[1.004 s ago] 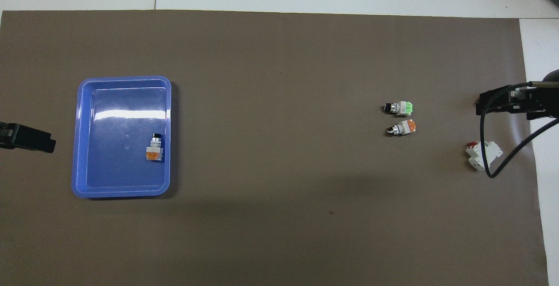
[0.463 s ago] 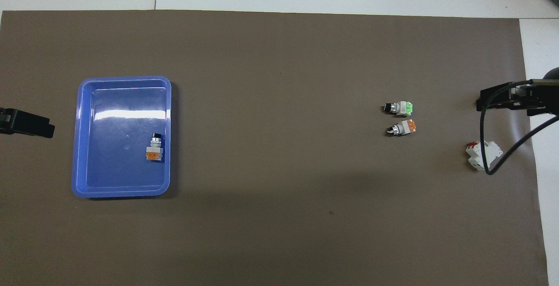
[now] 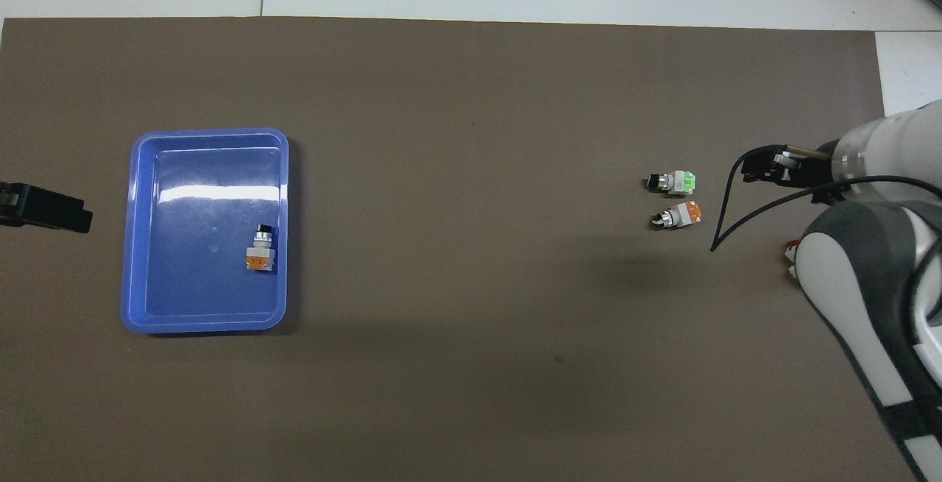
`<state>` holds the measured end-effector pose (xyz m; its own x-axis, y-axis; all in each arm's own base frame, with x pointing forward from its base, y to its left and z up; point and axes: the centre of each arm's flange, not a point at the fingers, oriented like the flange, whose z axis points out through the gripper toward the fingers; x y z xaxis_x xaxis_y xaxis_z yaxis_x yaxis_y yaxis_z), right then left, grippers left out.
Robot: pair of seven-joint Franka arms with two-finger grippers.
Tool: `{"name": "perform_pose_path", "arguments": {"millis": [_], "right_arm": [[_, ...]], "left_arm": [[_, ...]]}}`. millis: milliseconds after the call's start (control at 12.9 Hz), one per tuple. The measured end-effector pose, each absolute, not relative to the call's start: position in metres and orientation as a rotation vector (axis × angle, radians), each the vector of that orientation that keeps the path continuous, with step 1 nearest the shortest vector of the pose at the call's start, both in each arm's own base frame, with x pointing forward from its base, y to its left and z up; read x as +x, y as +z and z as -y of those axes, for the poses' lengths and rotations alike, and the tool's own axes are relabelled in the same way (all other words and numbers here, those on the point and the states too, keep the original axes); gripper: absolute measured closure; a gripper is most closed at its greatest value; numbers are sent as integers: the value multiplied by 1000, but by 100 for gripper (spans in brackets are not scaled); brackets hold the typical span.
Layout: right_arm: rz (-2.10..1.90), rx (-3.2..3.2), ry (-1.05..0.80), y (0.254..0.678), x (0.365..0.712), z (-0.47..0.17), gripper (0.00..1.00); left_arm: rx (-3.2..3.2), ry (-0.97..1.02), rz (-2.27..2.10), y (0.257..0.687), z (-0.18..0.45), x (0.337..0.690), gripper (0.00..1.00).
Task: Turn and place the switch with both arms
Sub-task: 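Reach the right gripper to the orange-topped switch and grasp it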
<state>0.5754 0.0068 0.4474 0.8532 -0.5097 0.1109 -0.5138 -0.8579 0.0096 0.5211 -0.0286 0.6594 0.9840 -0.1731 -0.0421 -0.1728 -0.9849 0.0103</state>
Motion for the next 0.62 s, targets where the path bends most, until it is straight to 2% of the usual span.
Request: {"name": "perform_pose_path", "arguments": {"millis": [309,618], "right_arm": [[1324,2805,102,363,572,-42,0],[1416,2750,71,328,557,-26,0]], "left_arm": [[3122,-73,272,658,29,521,0],[3122,-73,272,658,29,521,0]]}}
